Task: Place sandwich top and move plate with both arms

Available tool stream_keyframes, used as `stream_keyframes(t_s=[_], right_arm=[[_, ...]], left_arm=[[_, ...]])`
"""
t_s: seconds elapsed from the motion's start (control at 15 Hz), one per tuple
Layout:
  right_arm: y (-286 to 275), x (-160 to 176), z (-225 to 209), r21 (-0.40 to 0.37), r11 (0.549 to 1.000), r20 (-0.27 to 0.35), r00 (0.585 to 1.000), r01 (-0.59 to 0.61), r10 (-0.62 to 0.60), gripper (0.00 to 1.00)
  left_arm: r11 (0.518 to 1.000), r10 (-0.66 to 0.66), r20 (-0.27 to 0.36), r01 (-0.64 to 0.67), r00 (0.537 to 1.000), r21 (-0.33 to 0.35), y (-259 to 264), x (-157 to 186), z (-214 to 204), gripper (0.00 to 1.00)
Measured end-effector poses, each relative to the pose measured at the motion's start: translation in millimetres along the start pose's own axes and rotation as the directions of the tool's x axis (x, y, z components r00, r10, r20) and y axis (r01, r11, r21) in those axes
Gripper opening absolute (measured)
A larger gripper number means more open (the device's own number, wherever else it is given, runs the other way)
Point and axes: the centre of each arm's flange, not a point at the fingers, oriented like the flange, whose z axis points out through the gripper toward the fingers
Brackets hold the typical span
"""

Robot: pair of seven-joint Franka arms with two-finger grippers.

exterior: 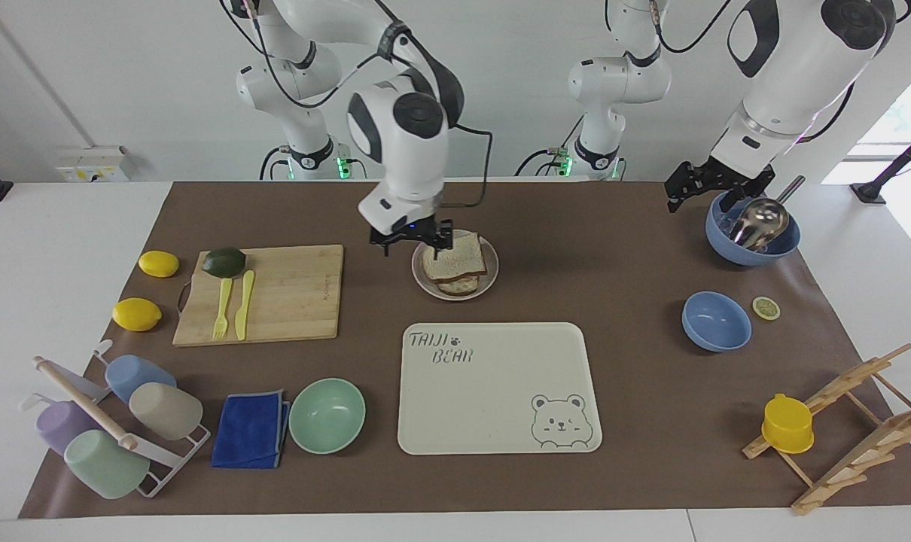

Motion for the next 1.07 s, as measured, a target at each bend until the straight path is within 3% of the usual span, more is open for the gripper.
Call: stream_keyframes(t_s=[0.2, 0.4, 0.67, 1.07], right_arm=[[111, 11, -39, 0.007, 0.994, 0.045, 0.993, -0.110, 0.110, 1.00], [176, 3, -68, 0.011, 0.988, 0.070, 0.986, -0.155, 0.154, 1.00], [229, -16, -120, 0.046, 0.996, 0.056, 0.995, -0.081, 0.078, 1.00], [248, -10, -104, 0.007, 1.000, 0.082, 0.996, 0.030, -0.030, 1.00]], left_arm=[[1.000, 0.006, -0.008, -0.006, 1.000, 0.001, 3, -2, -4, 1.00], [1.000, 0.006, 0.005, -0.006, 1.000, 0.001, 3, -6, -5, 1.00], [1.000, -0.001, 0.005, 0.001, 1.000, 0.001, -1, -9, -9, 1.00], [1.000, -0.007, 0.001, 0.007, 1.000, 0.001, 0, -13, -10, 1.00]])
